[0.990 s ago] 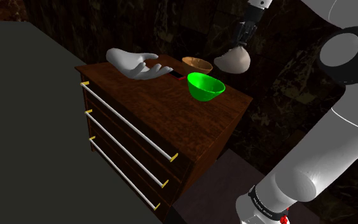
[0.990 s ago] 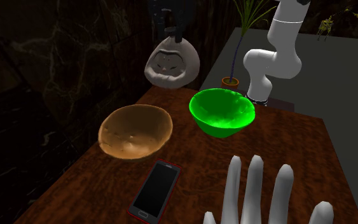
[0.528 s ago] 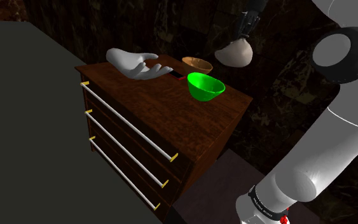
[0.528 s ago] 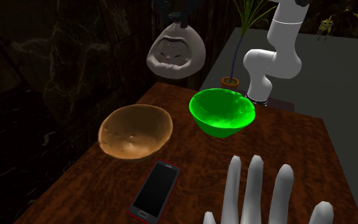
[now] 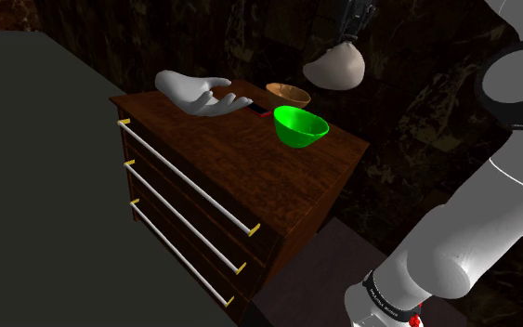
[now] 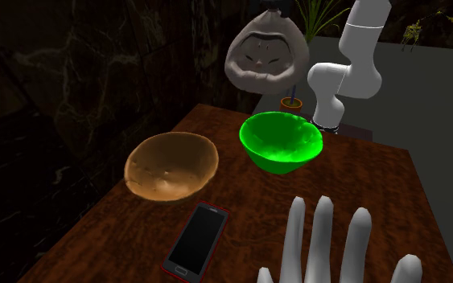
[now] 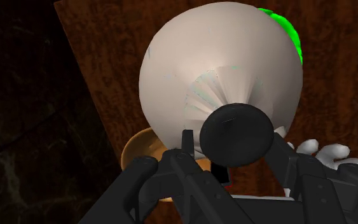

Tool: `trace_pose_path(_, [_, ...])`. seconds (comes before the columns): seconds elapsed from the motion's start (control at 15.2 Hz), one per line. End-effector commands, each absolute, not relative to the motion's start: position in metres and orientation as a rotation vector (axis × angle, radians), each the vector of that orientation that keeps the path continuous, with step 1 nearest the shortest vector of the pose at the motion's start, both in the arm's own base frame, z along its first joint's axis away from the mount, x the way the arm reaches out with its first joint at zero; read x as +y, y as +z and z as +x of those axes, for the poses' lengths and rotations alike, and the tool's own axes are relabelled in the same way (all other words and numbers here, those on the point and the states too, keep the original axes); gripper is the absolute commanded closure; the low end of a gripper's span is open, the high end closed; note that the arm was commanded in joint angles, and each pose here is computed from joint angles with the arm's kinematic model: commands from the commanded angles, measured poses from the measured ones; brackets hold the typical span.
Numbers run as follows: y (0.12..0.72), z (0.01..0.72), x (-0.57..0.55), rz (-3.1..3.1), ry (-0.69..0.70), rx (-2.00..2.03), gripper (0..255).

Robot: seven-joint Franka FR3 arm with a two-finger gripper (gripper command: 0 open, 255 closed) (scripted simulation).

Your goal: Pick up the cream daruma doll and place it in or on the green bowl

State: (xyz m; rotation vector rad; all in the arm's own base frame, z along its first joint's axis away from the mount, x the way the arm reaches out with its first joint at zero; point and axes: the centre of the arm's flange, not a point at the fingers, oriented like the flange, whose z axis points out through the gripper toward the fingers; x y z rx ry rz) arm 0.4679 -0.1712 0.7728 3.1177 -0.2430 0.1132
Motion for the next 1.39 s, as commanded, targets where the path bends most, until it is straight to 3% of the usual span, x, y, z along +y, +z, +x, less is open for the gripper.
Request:
trace_pose_path(0.0, [0.781,0.467,-0.148,3.117,0.116,-0.245,255])
trace_pose_path(0.26, [0.796,0.468,-0.107,3.117,0.116,-0.245,255])
trace_pose_path(1.32, [0.711,0.468,-0.107,3.117,0.116,-0.245,255])
